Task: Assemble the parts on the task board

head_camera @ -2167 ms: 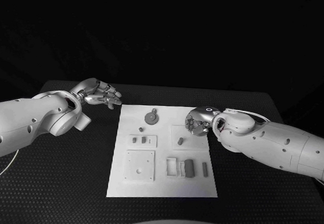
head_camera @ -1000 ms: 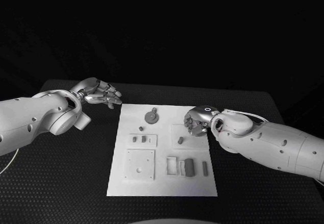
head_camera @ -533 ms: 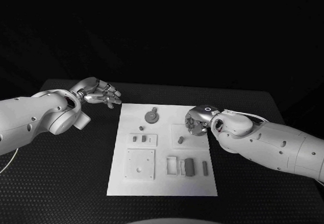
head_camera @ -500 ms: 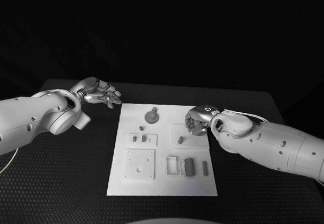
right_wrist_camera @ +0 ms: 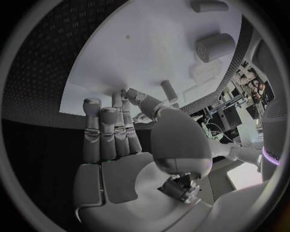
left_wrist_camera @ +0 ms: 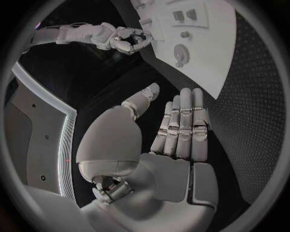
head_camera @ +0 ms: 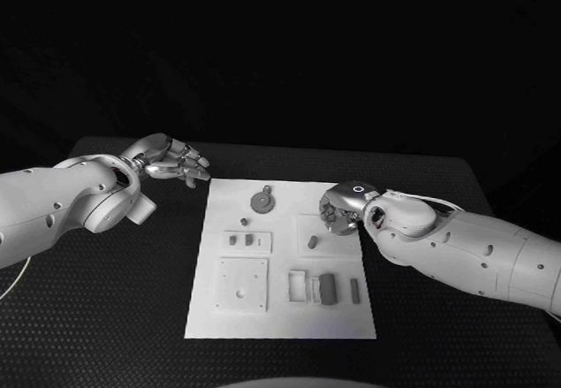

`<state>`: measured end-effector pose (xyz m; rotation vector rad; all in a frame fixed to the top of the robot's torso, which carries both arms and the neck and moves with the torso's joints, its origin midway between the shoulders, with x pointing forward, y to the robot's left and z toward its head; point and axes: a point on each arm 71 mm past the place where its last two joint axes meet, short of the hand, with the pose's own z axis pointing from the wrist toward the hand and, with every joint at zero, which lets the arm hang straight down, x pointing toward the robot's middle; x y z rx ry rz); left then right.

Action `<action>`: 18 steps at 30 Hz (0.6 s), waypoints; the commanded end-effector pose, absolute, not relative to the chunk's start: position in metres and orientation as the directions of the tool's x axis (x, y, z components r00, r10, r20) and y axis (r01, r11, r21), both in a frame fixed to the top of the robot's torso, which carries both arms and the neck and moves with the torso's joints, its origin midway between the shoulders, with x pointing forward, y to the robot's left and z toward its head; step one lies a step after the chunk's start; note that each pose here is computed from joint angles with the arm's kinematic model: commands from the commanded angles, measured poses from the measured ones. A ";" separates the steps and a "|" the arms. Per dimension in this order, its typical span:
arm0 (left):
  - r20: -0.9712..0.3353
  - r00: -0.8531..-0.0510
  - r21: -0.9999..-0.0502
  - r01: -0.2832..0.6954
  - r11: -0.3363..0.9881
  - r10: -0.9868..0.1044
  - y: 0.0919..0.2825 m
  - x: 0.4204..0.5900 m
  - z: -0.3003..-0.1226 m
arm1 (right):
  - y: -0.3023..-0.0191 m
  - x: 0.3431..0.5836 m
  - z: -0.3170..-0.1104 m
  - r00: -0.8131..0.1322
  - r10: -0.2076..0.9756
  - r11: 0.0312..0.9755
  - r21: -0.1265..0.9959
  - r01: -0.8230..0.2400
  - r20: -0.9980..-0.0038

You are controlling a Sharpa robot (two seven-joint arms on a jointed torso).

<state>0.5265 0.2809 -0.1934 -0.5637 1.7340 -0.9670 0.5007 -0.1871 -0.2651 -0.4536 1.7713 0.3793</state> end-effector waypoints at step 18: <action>-0.553 -0.373 -0.819 0.080 0.568 -0.745 0.281 0.528 -0.193 | -0.184 0.495 -0.262 -0.165 -0.088 0.859 0.009 -0.512 -0.982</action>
